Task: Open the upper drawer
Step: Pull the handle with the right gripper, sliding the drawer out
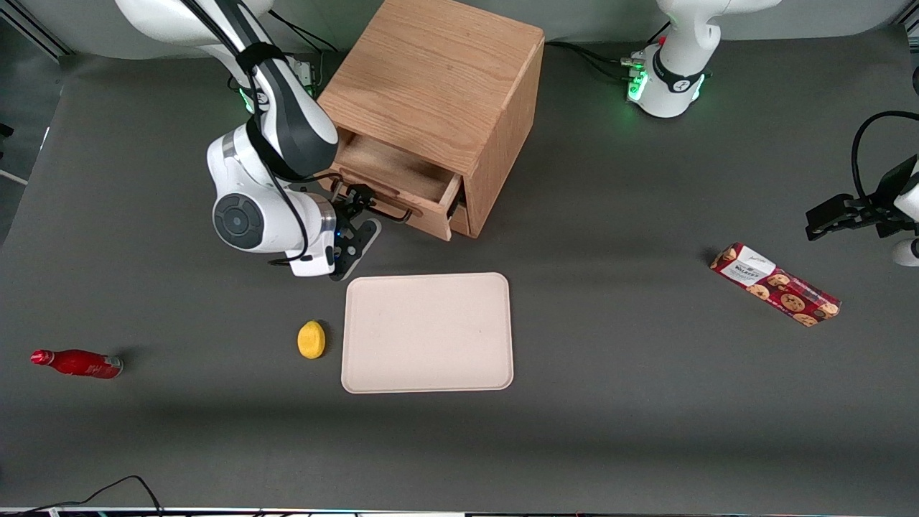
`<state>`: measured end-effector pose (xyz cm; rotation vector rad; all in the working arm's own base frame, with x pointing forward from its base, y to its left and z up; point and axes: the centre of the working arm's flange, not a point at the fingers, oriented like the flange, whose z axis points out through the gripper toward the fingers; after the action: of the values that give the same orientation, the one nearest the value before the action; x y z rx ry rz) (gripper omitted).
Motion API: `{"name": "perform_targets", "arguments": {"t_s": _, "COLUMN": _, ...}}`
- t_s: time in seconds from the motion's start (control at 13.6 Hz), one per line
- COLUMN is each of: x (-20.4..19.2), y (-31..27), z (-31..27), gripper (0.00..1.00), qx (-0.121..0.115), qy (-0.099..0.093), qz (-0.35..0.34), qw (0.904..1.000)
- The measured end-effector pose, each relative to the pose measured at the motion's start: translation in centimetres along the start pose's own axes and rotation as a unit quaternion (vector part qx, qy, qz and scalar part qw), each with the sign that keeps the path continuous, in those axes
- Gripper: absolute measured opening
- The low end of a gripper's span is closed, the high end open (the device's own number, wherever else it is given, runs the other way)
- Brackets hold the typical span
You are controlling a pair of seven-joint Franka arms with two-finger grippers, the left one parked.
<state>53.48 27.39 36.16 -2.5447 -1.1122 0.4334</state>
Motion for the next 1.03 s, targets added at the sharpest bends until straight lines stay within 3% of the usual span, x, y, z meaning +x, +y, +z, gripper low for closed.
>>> {"name": "perform_targets", "arguments": {"t_s": 1.03, "x": 0.5, "y": 4.4, "z": -2.3, "gripper": 1.00, "qx": -0.019, "qy": 0.018, "qz": -0.011, "qw": 0.9996}}
